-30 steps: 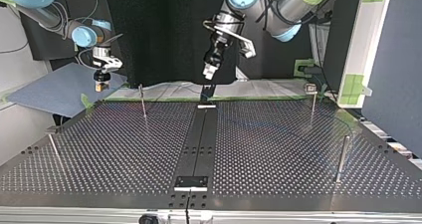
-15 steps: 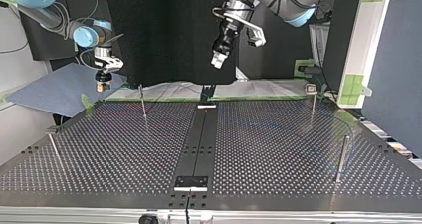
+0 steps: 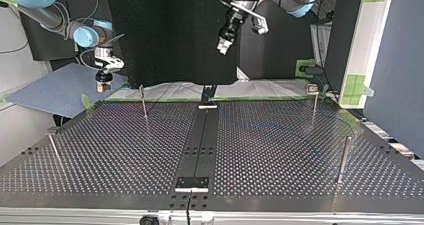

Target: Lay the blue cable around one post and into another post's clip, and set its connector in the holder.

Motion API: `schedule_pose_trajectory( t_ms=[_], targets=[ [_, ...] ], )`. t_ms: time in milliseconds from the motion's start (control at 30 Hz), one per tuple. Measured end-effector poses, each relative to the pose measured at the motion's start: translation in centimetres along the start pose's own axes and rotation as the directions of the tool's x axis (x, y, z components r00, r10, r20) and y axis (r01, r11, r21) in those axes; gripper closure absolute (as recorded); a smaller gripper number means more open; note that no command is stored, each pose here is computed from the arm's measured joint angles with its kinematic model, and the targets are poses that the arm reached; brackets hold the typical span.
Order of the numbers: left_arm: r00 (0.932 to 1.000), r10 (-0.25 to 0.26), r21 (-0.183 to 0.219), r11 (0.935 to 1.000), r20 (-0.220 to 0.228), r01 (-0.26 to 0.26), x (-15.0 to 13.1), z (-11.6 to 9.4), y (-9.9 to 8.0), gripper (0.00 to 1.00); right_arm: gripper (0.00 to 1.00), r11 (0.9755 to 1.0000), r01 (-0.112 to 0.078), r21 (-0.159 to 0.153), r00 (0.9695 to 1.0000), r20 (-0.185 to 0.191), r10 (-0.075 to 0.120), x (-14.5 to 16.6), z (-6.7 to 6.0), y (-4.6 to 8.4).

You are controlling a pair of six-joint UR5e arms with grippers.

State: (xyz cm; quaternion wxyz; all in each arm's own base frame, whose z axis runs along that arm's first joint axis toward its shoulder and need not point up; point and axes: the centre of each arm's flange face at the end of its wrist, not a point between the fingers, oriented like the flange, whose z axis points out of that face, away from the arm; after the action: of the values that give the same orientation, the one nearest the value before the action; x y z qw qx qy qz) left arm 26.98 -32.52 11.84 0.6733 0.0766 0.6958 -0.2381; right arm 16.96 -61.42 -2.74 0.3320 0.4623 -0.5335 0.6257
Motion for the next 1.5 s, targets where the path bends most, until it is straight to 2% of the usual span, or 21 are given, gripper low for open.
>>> schedule_pose_trajectory(
  t_ms=[233, 433, 767, 900, 1133, 1300, 1400, 1500],
  targets=[
    [0.9988, 0.001, -0.015, 0.9999, -0.050, -0.002, 2.7, -2.4, 1.0, 0.00, 0.73, 1.0000, -0.002, 0.000, 1.0000, -0.001, 0.002, 0.0, 0.0, 0.0],
    [0.9982, -0.006, -0.020, 0.9998, -0.059, 0.005, 3.6, -4.1, 1.5, 0.00, 0.73, 1.0000, -0.002, 0.001, 1.0000, 0.000, 0.002, 0.0, 0.0, 0.0],
    [0.9993, -0.035, -0.010, 0.9993, -0.012, 0.035, 3.1, -3.5, 1.4, 0.00, 0.73, 1.0000, -0.002, 0.003, 1.0000, 0.001, 0.002, -0.1, 0.0, -0.2],
    [0.9993, -0.036, -0.023, 0.9991, -0.006, 0.036, 3.1, -3.4, 1.5, 0.00, 0.73, 1.0000, -0.002, 0.003, 1.0000, 0.001, 0.002, -0.1, 0.0, -0.2],
    [0.9996, -0.024, -0.057, 0.9981, -0.012, 0.023, 3.1, -3.5, 1.8, 0.00, 0.73, 0.9999, 0.001, -0.014, 1.0000, -0.004, -0.001, 0.2, 0.0, 0.4],
    [0.9996, -0.019, -0.070, 0.9974, -0.020, 0.017, 3.2, -3.6, 2.0, 0.00, 0.73, 0.9992, 0.013, -0.037, 0.9997, -0.019, -0.014, 1.4, 0.2, 0.8],
    [0.9995, -0.017, -0.073, 0.9972, -0.027, 0.015, 3.3, -3.7, 2.0, 0.00, 0.73, 0.9986, 0.017, -0.050, 0.9996, -0.024, -0.018, 2.4, 0.4, 0.6],
    [0.9994, -0.016, -0.075, 0.9971, -0.032, 0.013, 3.3, -3.8, 2.0, 0.00, 0.73, 0.9986, 0.018, -0.050, 0.9995, -0.024, -0.019, 3.7, 0.5, -0.1]
  ],
)
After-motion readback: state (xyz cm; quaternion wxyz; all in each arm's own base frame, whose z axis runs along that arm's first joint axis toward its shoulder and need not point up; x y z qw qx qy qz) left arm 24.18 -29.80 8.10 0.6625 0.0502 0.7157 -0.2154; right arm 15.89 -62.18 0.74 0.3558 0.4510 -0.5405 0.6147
